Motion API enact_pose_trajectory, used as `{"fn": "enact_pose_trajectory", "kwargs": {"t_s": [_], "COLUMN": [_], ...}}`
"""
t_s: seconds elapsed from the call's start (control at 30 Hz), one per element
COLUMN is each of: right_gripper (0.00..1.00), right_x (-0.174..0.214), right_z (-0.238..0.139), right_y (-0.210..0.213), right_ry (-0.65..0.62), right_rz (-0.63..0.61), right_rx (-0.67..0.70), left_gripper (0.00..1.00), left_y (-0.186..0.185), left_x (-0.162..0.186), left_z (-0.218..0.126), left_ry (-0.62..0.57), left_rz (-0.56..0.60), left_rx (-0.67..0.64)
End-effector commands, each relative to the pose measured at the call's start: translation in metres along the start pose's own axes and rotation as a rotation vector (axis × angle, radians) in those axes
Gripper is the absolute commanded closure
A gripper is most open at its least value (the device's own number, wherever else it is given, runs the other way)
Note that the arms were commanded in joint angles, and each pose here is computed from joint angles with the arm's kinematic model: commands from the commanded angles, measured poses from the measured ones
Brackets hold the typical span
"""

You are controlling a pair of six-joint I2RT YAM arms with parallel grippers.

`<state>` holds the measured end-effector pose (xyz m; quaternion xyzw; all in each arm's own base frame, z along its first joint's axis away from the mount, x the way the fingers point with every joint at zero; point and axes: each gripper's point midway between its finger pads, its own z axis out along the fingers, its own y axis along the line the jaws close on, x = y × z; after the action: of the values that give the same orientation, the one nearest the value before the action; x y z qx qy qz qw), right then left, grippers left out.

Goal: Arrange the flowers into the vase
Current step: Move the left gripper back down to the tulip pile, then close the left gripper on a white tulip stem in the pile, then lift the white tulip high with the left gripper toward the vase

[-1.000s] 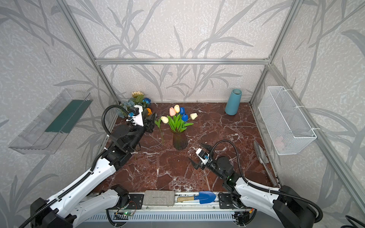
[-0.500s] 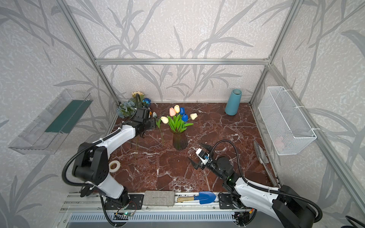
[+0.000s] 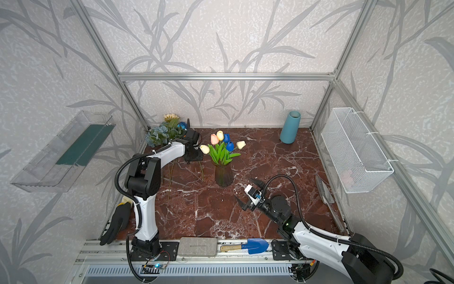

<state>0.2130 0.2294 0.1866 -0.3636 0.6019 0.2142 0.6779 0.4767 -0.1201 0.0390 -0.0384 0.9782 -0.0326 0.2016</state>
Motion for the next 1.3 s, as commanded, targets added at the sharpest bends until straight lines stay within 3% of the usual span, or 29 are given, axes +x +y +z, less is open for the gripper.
{"fn": "enact_pose_trajectory", "kwargs": {"t_s": [0.0,0.23,0.3,0.5,0.67,0.77,1.0,1.13,1.27], "right_gripper": [0.02,0.02,0.02,0.02,0.02,0.02,0.02,0.02,0.02], "right_x": [-0.013,-0.014,-0.012,-0.012,-0.013,-0.012,-0.012,-0.013,-0.012], "right_z": [0.000,0.000,0.000,0.000,0.000,0.000,-0.001,0.000,0.000], "right_y": [-0.002,-0.001,-0.003,-0.004,-0.003,-0.005,-0.005,-0.004,-0.005], "right_ry": [-0.040,-0.045,-0.037,-0.035,-0.040,-0.033,-0.031,-0.036,-0.035], "right_rz": [-0.006,-0.004,-0.005,-0.008,-0.008,-0.009,-0.008,-0.007,-0.007], "right_rx": [0.007,0.003,0.012,0.019,0.014,0.026,0.027,0.019,0.023], "left_gripper": [0.52,0.57,0.69,0.87,0.99,1.00,1.00,1.00,1.00], "left_y": [0.002,0.000,-0.004,-0.009,-0.012,-0.014,-0.017,-0.011,-0.003], "left_x": [0.018,0.025,0.026,0.025,0.017,0.010,-0.015,-0.033,-0.047], "left_z": [0.007,0.020,0.024,0.027,0.016,0.005,-0.038,-0.084,-0.153], "left_ry": [0.077,0.110,0.123,0.125,0.084,0.037,-0.159,-0.355,-0.616], "left_rz": [-0.025,-0.024,-0.020,-0.009,0.001,0.006,-0.003,-0.029,-0.056], "left_rx": [-0.023,-0.019,-0.008,0.005,0.024,0.046,0.093,0.115,0.145]}}
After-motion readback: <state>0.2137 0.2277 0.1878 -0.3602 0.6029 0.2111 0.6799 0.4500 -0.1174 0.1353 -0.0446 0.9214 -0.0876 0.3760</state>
